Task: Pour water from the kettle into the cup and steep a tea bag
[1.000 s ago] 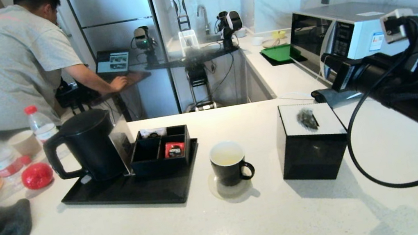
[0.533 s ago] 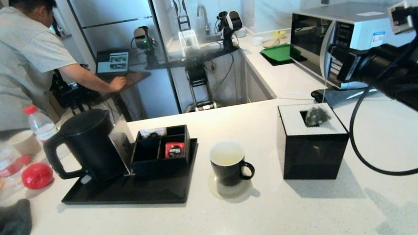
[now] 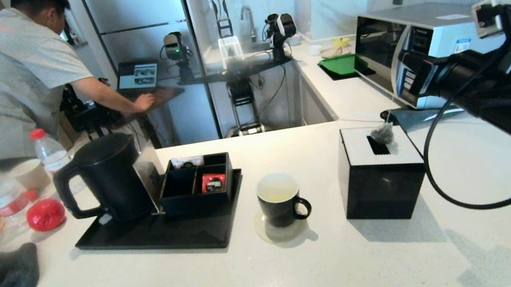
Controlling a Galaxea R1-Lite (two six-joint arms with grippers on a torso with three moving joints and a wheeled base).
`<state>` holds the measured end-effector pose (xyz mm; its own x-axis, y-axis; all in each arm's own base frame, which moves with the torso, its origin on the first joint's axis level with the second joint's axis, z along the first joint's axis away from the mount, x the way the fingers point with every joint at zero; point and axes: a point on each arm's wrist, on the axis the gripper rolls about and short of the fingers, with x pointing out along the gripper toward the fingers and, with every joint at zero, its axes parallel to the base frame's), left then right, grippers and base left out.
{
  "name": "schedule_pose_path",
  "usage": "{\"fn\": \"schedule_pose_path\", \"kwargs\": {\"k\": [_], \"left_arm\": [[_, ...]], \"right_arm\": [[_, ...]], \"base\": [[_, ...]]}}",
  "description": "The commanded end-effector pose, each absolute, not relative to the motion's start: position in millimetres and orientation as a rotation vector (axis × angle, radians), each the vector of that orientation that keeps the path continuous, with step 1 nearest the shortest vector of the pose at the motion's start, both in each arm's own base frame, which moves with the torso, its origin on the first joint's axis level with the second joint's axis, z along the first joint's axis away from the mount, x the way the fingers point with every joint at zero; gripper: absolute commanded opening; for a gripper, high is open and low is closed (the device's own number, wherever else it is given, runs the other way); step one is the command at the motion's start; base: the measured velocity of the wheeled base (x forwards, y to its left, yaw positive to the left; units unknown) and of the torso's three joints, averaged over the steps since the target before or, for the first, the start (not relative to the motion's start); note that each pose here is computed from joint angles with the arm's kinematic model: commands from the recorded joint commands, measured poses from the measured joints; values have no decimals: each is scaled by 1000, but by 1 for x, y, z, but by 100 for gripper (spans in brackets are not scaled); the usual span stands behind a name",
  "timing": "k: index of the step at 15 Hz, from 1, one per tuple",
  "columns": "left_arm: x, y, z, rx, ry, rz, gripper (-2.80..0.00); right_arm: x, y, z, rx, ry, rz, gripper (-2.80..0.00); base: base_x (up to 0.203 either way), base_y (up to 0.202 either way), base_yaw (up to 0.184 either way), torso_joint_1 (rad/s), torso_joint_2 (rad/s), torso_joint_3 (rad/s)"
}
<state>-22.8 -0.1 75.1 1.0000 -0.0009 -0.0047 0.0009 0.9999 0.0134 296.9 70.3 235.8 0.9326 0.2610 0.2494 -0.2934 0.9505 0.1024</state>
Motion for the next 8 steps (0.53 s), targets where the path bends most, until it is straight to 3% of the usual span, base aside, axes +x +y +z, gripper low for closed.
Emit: {"fn": "schedule_pose_path", "kwargs": {"k": [1, 8], "left_arm": [[-23, 0, 75, 14, 5, -1, -280], [-23, 0, 75, 14, 5, 0, -280]], "right_arm": [[296, 70, 228, 135, -212, 285, -280], [299, 73, 200, 135, -181, 293, -280]], "base": [[0, 0, 0, 0, 0, 0], [0, 0, 0, 0, 0, 0]]}}
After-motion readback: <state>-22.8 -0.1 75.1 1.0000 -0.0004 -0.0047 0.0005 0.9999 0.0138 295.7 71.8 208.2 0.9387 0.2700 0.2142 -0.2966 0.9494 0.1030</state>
